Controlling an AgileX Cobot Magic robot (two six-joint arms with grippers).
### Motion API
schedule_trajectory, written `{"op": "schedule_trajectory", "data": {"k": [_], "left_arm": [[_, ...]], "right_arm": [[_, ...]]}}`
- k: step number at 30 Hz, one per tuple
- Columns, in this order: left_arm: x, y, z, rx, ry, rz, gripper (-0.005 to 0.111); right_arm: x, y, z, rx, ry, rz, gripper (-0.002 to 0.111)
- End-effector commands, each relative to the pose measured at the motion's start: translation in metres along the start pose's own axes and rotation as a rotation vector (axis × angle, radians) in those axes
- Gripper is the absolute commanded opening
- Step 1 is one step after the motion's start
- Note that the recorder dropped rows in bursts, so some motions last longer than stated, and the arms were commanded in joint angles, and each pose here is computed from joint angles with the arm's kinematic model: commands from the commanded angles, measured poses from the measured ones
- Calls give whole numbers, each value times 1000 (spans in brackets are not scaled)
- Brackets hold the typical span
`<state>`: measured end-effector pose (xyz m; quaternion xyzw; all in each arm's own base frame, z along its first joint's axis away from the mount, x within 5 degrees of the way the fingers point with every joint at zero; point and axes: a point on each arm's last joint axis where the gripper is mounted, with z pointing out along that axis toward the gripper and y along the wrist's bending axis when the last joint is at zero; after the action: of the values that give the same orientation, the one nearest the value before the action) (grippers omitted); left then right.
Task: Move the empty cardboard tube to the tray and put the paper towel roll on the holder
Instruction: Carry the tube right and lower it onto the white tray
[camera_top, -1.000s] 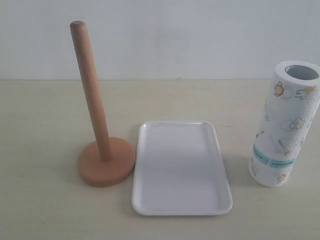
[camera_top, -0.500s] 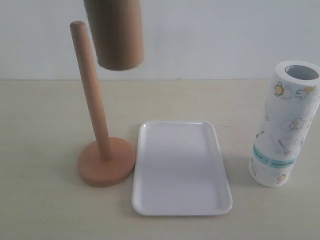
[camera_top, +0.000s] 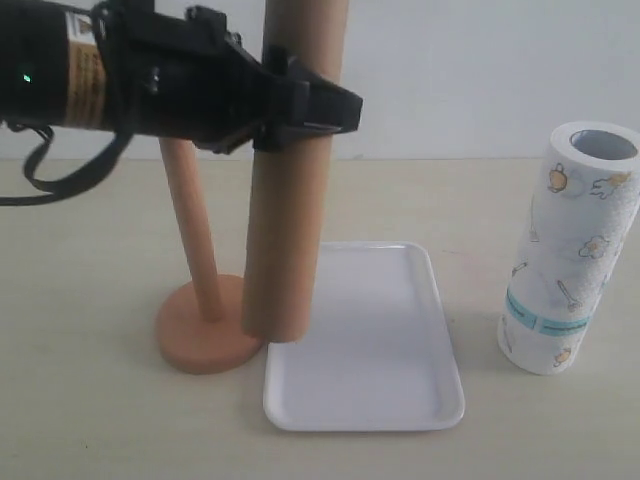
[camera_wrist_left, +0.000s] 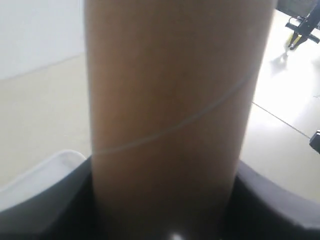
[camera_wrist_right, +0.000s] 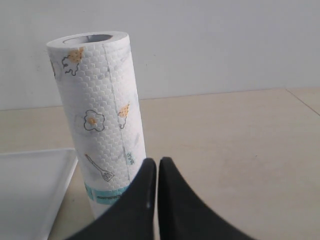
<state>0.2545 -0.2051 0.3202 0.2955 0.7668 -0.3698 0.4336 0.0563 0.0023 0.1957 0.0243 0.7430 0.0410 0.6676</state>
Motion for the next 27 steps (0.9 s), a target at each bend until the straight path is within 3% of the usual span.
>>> {"op": "schedule_trajectory", "data": {"k": [1,5,11,15,22,27], "left_arm": [[15,11,25,12,34,-214,4],[17,21,43,13,27,-419,4],[13,30,61,22,-8,-523,4],[23,37,72,20,13,-573,4],[34,31,87,159,36,-705,4],[40,39,92,11,28,-692,4]], "right_arm": [[-2,0,0,-2,-17,-2,1],[-2,0,0,-2,-17,-4,1],[-2,0,0,-2,-17,-1,1],[-2,0,0,-2,-17,-1,1],[-2,0,0,-2,-17,-4,1],[-2,0,0,-2,-17,-2,1]]}}
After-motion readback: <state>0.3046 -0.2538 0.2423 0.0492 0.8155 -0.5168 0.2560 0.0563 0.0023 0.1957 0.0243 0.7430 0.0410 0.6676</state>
